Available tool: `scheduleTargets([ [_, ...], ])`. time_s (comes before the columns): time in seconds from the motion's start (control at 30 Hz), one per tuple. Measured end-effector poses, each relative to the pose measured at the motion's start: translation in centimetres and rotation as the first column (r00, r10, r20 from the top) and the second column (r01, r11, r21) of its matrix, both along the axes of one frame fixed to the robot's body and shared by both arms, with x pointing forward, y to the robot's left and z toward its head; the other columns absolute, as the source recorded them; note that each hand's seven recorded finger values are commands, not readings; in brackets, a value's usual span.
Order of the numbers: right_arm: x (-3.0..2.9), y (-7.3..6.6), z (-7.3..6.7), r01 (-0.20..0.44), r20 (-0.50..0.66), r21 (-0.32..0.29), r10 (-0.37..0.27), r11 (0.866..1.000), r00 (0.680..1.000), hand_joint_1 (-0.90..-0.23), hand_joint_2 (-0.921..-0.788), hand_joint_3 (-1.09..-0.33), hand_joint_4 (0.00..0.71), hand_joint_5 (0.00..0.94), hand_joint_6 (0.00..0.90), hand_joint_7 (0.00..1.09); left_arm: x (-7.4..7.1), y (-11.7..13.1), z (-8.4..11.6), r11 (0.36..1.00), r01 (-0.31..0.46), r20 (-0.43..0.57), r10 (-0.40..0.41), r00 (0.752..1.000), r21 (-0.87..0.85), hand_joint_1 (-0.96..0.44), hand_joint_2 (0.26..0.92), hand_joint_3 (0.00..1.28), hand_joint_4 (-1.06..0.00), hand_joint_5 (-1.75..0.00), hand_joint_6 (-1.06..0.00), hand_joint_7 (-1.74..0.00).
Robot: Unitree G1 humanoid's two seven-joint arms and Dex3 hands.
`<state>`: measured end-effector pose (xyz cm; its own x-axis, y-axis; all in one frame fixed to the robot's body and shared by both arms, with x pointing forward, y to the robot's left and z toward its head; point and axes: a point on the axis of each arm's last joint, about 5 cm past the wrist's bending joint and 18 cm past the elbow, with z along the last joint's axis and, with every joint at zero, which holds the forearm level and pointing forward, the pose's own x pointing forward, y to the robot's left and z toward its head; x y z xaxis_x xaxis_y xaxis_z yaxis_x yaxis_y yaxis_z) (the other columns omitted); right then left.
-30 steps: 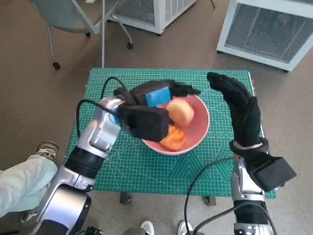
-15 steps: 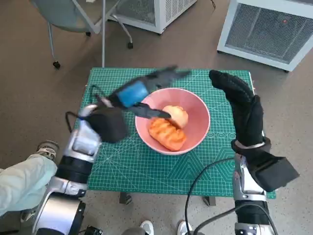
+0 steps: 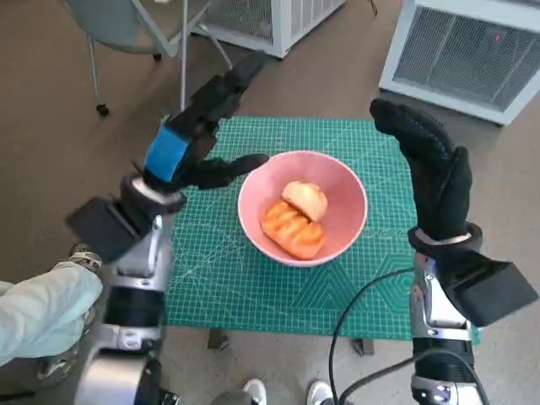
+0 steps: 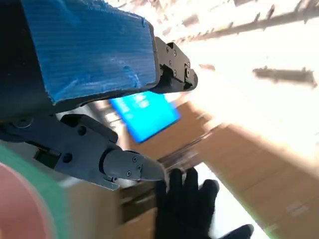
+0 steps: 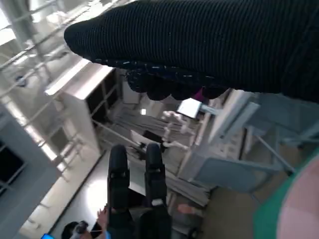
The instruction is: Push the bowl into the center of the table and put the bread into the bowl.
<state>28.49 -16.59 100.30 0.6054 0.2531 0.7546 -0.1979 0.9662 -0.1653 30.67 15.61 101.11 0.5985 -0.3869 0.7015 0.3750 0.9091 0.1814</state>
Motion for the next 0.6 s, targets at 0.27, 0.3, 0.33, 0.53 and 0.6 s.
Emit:
scheduleTargets([
  [0.27,0.23,0.2,0.9,-0.002,0.021,-0.010,0.002,1.000,1.000,-0.703,-0.921,-0.762,0.181,0.000,-0.001,0.55,-0.3,-1.0,-0.9,0.994,0.012,0.016,-0.010,1.000,-0.108,-0.66,0.921,0.37,-0.12,0.00,-0.26,0.00],
  [0.3,0.25,0.2,1.0,-0.003,0.021,-0.012,0.003,1.000,1.000,-0.703,-0.921,-0.761,0.181,0.000,-0.001,0.56,-0.3,-1.0,-0.9,0.994,0.009,0.017,-0.007,1.000,-0.113,-0.66,0.921,0.37,-0.12,0.00,-0.26,0.00],
  [0.33,0.26,0.2,1.0,-0.003,0.022,-0.013,0.003,1.000,1.000,-0.703,-0.921,-0.759,0.180,0.000,-0.001,0.56,-0.3,-1.0,-0.9,0.993,0.007,0.017,-0.005,1.000,-0.114,-0.66,0.921,0.37,-0.12,0.00,-0.25,0.00],
  [0.53,0.28,0.0,1.2,0.000,0.022,-0.018,0.000,1.000,1.000,-0.702,-0.921,-0.757,0.180,0.000,-0.001,0.56,-0.3,-0.8,-1.0,0.993,0.002,0.013,0.000,1.000,-0.117,-0.64,0.921,0.37,-0.12,0.00,-0.25,0.00],
  [0.6,0.29,0.0,1.2,0.000,0.023,-0.019,0.001,1.000,1.000,-0.702,-0.921,-0.757,0.181,0.000,-0.001,0.56,-0.3,-0.8,-1.0,0.994,0.006,0.013,-0.004,1.000,-0.113,-0.63,0.921,0.37,-0.12,0.00,-0.25,0.00],
])
